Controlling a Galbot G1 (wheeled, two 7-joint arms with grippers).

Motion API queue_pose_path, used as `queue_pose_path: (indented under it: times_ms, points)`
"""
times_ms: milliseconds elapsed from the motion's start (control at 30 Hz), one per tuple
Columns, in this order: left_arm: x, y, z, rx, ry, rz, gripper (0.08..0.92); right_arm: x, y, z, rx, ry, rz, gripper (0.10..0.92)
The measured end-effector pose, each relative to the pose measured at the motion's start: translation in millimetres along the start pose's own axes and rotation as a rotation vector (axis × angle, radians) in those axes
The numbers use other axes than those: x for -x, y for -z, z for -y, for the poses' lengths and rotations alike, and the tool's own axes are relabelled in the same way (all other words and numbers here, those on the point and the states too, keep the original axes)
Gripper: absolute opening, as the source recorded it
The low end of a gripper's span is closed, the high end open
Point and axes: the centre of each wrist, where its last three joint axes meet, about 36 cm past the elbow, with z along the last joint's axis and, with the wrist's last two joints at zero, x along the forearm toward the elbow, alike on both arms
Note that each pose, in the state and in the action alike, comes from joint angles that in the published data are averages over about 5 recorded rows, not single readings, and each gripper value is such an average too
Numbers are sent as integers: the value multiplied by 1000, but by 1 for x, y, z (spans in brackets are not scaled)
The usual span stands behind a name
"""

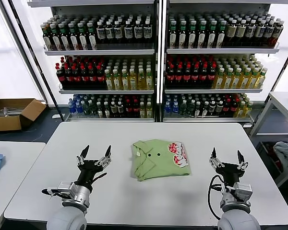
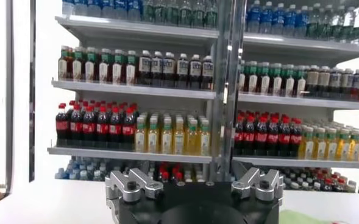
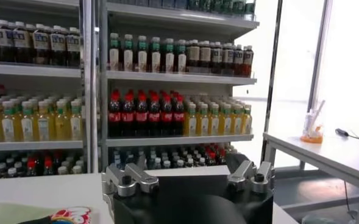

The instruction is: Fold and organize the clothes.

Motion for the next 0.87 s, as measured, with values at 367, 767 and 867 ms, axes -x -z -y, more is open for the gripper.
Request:
queue_pose_path:
  times_ms: [367, 767, 867]
  points:
    - [-6, -1, -1, 25, -10, -4, 823, -5, -2, -6, 0, 13, -2, 823]
    - [-7, -1, 3, 40, -26, -16, 823, -14, 0, -9, -18, 37, -2, 823]
    - [-6, 0, 3, 42, -28, -17, 823, -15, 0, -10, -19, 41, -3, 823]
